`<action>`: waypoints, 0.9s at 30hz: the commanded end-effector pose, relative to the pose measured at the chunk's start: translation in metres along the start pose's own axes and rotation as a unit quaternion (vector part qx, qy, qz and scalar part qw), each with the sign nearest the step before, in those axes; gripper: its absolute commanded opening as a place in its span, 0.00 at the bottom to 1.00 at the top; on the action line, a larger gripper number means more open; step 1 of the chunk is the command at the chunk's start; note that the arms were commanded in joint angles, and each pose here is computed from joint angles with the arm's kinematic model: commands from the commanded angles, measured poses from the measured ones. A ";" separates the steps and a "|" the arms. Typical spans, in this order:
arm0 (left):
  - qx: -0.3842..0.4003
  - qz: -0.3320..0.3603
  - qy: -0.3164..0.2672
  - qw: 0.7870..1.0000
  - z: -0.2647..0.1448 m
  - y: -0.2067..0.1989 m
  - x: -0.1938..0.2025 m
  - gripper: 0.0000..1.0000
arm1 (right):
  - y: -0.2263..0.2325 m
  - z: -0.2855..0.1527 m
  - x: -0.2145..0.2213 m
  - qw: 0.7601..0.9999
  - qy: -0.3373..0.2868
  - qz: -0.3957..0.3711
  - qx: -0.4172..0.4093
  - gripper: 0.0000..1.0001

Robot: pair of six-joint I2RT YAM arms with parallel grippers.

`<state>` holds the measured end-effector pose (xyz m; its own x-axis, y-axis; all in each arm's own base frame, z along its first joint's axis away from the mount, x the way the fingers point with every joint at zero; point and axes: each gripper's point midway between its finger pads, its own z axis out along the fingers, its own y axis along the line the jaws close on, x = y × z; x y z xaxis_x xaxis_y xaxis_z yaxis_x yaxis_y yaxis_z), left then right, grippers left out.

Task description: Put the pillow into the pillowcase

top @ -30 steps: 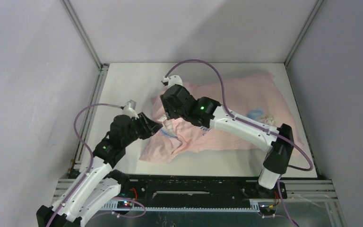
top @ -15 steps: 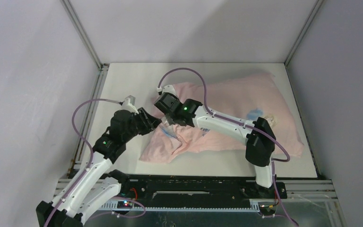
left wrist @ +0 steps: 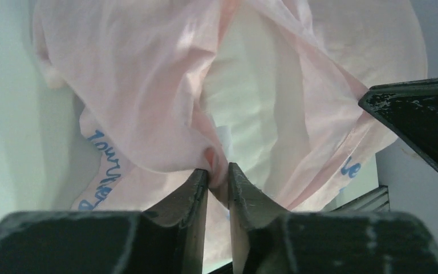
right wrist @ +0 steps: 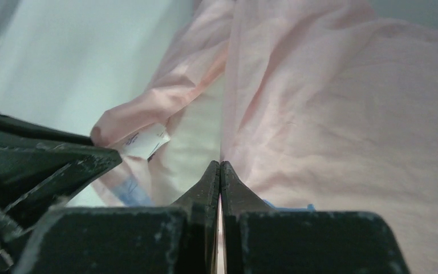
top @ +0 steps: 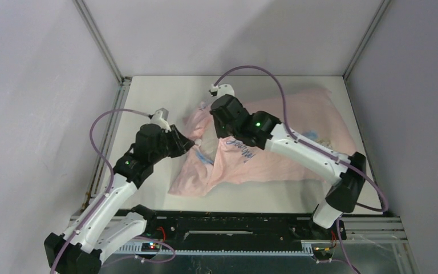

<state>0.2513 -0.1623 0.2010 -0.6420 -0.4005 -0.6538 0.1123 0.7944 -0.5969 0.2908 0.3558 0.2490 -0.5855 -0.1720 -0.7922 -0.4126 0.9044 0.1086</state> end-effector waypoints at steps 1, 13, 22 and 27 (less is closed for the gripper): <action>0.047 0.042 -0.005 0.998 -0.010 -0.033 -0.025 0.14 | 0.011 -0.019 -0.018 0.996 -0.023 0.044 -0.075 0.00; 0.188 0.020 0.048 0.981 -0.014 -0.095 -0.012 0.00 | 0.015 -0.021 -0.011 0.989 -0.013 0.068 -0.127 0.00; 0.160 -0.052 0.077 0.983 0.074 -0.057 0.031 0.00 | 0.041 -0.065 -0.040 0.975 -0.061 0.082 -0.197 0.00; 0.166 -0.069 0.059 0.982 0.100 -0.077 0.020 0.00 | 0.066 -0.088 -0.053 0.964 -0.076 0.080 -0.243 0.00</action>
<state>0.2744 -0.2525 0.1400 -0.8349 -0.3358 -0.4362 0.1559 0.6157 -0.7724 0.2509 0.3718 0.2876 -0.6278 -0.0455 -0.7770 -0.5460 0.7372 0.3980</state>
